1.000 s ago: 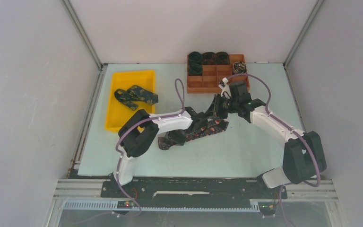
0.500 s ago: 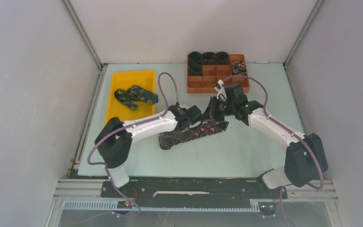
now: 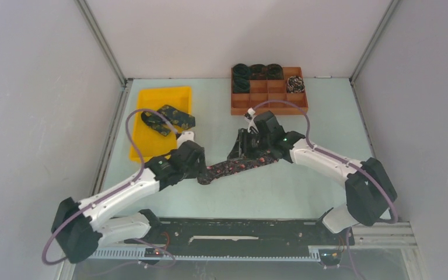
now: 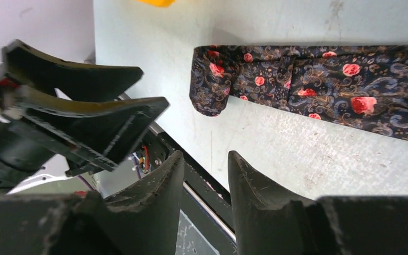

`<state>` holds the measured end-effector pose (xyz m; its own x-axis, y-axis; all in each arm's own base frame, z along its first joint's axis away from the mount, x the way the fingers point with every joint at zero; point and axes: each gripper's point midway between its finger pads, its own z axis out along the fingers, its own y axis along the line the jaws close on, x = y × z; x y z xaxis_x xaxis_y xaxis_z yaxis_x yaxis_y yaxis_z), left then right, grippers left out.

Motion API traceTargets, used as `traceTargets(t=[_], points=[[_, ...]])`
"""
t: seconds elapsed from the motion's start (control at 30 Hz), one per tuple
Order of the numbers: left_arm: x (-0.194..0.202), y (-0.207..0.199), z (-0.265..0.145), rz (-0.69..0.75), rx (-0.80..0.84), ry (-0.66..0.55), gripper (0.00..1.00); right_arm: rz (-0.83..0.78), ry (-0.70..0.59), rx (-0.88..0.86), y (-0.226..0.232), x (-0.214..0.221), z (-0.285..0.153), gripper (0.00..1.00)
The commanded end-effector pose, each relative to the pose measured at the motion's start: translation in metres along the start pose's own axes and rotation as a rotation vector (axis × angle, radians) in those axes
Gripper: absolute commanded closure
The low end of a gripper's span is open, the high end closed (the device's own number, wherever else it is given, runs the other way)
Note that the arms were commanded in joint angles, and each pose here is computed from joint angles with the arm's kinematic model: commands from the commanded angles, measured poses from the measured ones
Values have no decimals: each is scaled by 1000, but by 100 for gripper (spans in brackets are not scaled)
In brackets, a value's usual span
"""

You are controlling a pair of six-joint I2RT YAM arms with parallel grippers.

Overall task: Roll the ties
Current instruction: Roll the tie at the center of the board.

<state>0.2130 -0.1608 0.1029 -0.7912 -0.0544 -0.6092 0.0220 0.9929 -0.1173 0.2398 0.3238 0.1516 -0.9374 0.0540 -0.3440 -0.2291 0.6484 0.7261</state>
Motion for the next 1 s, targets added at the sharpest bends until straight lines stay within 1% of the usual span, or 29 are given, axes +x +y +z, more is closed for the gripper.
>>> traceTargets(t=[0.0,0.13,0.2,0.3,0.4,0.5,0.67,0.97], points=[[-14,-1,3,-100,130,-124,28,-2,1,21,7,2,29,60],[-4,7,9,-196,211,-133,27,-2,46,29,14,13,53,60],[3,9,9,-213,254,-115,27,1,74,21,18,19,65,60],[8,16,10,-235,267,-132,27,-2,112,30,20,28,81,60],[12,23,12,-247,259,-145,23,1,140,33,23,34,95,61],[16,26,14,-248,256,-138,23,6,167,49,19,39,108,62],[23,28,20,-239,247,-112,24,13,209,81,11,44,121,66],[27,19,30,-246,298,-94,25,25,241,99,-3,46,129,71]])
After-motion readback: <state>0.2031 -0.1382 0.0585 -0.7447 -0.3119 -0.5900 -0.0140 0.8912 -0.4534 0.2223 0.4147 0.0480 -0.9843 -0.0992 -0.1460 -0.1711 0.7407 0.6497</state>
